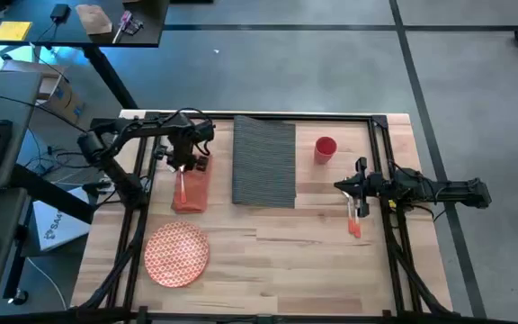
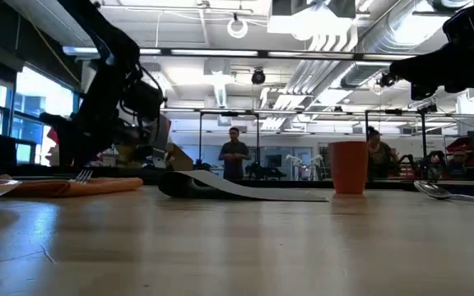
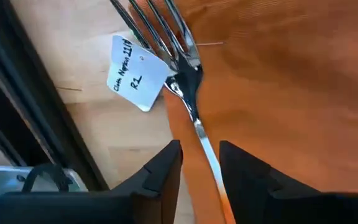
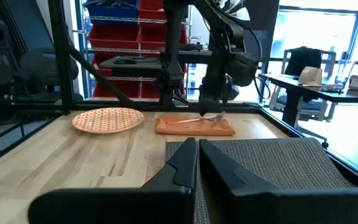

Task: Set table place
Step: Put the orange fork to the middle right of the table

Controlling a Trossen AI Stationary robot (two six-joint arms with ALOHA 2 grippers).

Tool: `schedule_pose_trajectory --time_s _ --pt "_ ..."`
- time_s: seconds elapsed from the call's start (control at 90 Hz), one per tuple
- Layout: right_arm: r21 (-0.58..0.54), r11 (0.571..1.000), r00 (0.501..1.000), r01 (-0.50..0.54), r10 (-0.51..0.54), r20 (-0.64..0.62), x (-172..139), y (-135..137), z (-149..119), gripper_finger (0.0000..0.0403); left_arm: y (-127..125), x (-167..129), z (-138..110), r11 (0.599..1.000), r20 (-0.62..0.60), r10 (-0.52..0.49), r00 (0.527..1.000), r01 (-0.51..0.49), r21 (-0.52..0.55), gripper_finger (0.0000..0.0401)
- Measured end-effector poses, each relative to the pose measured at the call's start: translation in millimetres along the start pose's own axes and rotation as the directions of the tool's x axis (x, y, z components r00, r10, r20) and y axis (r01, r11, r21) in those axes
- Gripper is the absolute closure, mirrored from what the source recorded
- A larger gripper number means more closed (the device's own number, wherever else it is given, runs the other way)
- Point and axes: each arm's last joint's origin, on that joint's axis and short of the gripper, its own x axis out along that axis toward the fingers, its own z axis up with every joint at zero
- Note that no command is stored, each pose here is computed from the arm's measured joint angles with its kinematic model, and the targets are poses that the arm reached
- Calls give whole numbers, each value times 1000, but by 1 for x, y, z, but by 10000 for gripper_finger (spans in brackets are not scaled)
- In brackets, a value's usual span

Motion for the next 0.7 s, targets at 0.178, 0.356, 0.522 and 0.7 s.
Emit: schedule_pose_trajectory --time_s 0.178,0.356,0.522,0.7 --pt "0 1000 1000 0 0 0 0 0 0 402 -1 19 4 999 -25 -22 999 23 25 325" --pt "0 1000 1000 0 0 0 0 0 0 402 -2 18 2 999 -7 -16 1000 17 40 362" --pt "0 1000 1000 0 0 0 0 0 0 402 3 6 -6 999 31 -31 999 30 35 396" --pt "0 1000 1000 0 0 0 0 0 0 402 10 -19 -26 997 69 -54 996 50 60 398"
